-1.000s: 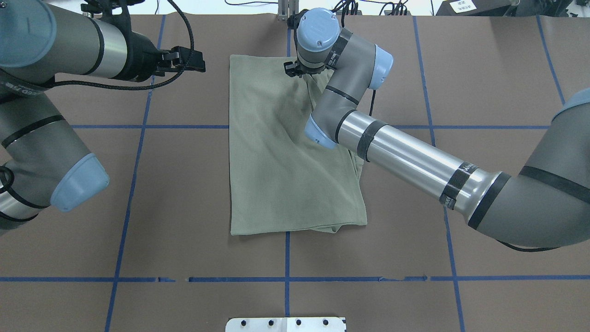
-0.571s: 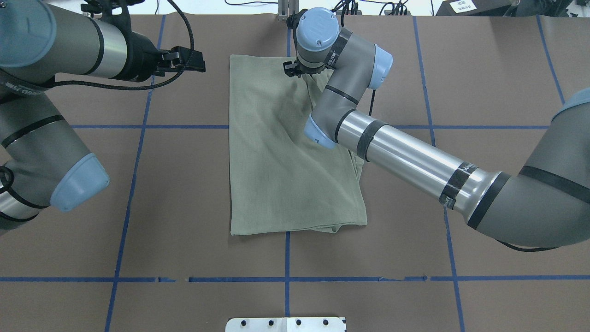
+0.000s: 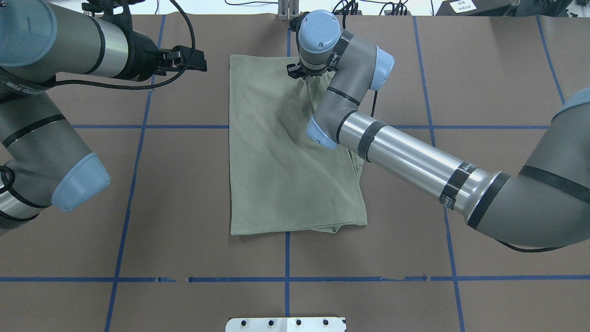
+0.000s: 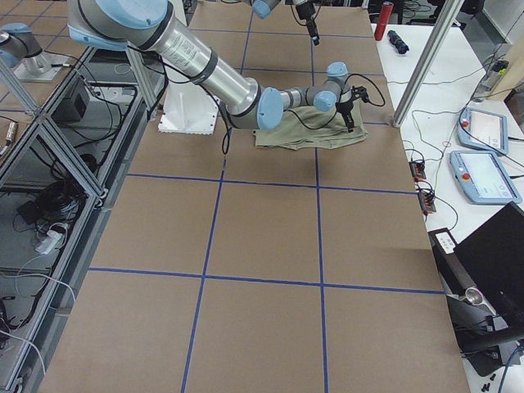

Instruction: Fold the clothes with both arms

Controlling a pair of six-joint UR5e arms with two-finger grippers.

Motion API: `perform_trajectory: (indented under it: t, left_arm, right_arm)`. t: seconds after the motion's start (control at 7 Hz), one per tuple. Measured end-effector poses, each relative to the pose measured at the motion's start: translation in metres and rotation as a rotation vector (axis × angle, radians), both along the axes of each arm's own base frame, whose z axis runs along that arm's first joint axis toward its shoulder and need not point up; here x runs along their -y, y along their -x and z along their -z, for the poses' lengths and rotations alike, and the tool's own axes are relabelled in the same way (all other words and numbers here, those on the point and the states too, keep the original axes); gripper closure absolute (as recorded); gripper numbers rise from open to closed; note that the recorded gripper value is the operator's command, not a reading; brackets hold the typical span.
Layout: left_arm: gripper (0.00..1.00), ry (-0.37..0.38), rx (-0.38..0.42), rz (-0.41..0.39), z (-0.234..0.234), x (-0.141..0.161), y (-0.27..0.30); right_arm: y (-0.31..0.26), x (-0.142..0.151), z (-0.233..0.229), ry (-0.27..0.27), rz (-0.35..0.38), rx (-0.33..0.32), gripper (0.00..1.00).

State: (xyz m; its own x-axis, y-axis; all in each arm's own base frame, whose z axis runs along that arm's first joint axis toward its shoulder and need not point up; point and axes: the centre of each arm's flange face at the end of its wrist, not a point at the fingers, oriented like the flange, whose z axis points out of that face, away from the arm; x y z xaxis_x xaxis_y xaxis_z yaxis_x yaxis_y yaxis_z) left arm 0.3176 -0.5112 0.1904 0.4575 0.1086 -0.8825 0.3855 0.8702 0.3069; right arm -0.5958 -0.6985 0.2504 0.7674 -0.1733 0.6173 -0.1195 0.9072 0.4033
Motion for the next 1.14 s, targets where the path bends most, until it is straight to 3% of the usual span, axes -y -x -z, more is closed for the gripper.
perform_trajectory:
  t: [0.29,1.0,1.14]
  left_arm:
    - [0.01,-0.002,-0.001,0.001,0.001,0.0,0.0]
    - [0.01,-0.003,-0.003,0.0,0.002,0.0,0.0]
    - [0.01,-0.003,-0.003,0.0,0.003,0.0,0.0]
  right_arm:
    - [0.001,0.0,-0.003,0.004,0.001,-0.004,0.47]
    - [0.007,-0.002,0.007,0.001,0.008,0.0,0.46]
    - [0.008,-0.002,0.005,0.005,0.008,-0.003,0.51]
